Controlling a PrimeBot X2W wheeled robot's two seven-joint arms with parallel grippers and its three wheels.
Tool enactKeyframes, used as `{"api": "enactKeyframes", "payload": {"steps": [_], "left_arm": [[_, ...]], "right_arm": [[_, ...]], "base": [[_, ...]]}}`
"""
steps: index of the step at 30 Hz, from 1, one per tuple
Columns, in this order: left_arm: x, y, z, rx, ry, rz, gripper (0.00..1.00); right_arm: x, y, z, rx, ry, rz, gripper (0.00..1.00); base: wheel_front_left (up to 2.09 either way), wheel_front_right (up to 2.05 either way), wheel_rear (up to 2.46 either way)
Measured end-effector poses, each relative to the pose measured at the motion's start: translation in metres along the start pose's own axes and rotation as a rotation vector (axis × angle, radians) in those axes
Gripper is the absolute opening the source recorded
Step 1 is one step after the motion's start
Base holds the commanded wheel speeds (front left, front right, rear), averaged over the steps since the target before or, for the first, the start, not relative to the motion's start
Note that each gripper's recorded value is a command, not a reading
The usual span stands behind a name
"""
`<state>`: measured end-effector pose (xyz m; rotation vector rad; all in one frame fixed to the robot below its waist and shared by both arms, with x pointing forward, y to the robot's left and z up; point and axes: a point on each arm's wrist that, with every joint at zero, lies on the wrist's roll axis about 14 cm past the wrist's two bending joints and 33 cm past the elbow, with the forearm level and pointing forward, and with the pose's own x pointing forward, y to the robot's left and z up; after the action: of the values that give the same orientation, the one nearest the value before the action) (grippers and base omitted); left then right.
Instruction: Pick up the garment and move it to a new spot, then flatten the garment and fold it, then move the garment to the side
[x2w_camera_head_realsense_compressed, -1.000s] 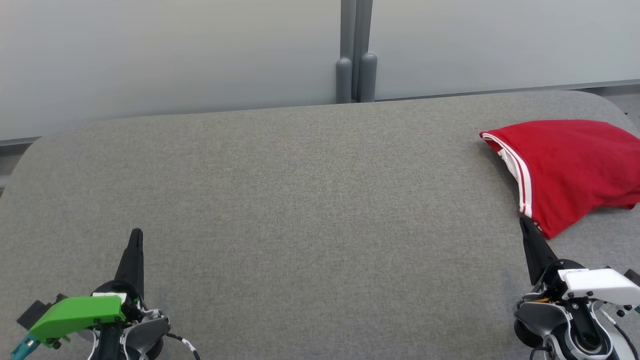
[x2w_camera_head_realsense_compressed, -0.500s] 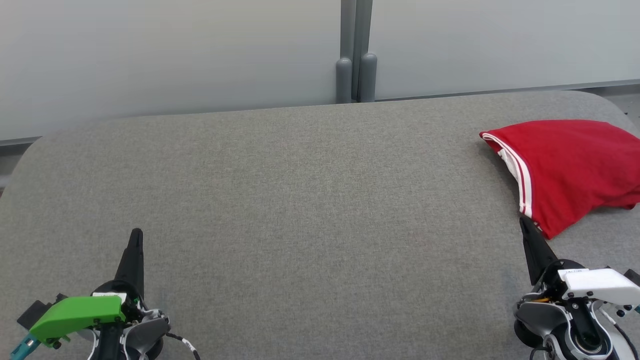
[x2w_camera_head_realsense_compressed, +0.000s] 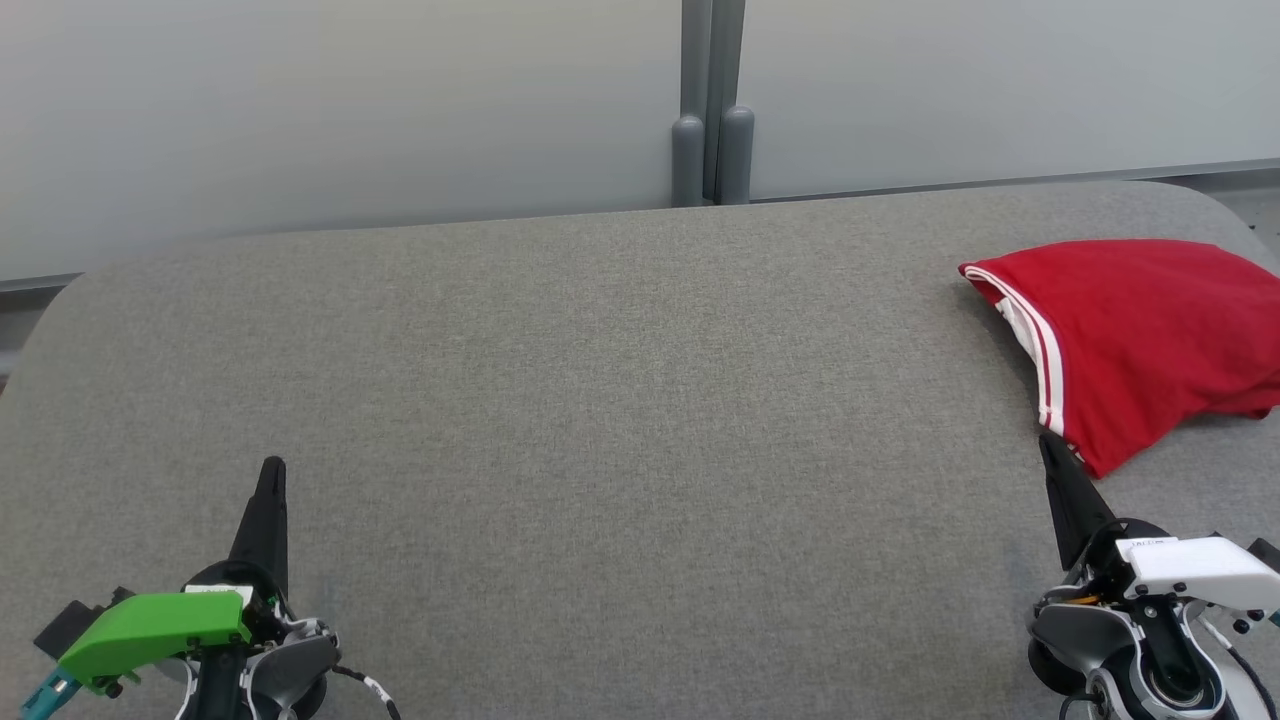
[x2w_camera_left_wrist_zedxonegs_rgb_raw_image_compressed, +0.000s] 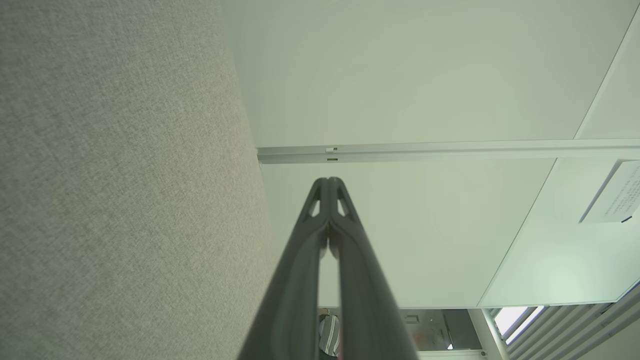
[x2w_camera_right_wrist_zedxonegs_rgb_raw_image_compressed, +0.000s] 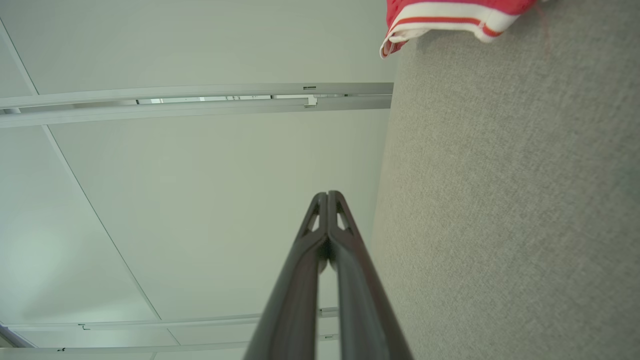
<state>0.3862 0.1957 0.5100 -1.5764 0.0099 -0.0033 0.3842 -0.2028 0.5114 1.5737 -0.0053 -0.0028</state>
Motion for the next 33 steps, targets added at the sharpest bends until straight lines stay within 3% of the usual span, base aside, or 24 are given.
{"api": "enactKeyframes", "payload": {"steps": [33], "left_arm": [[0.0000,-0.0001,0.0000,0.000,0.000,0.000,0.00]], "right_arm": [[0.0000,0.0000,-0.0001,0.000,0.000,0.000,0.00]], "base": [[0.00,0.00,0.00]]}}
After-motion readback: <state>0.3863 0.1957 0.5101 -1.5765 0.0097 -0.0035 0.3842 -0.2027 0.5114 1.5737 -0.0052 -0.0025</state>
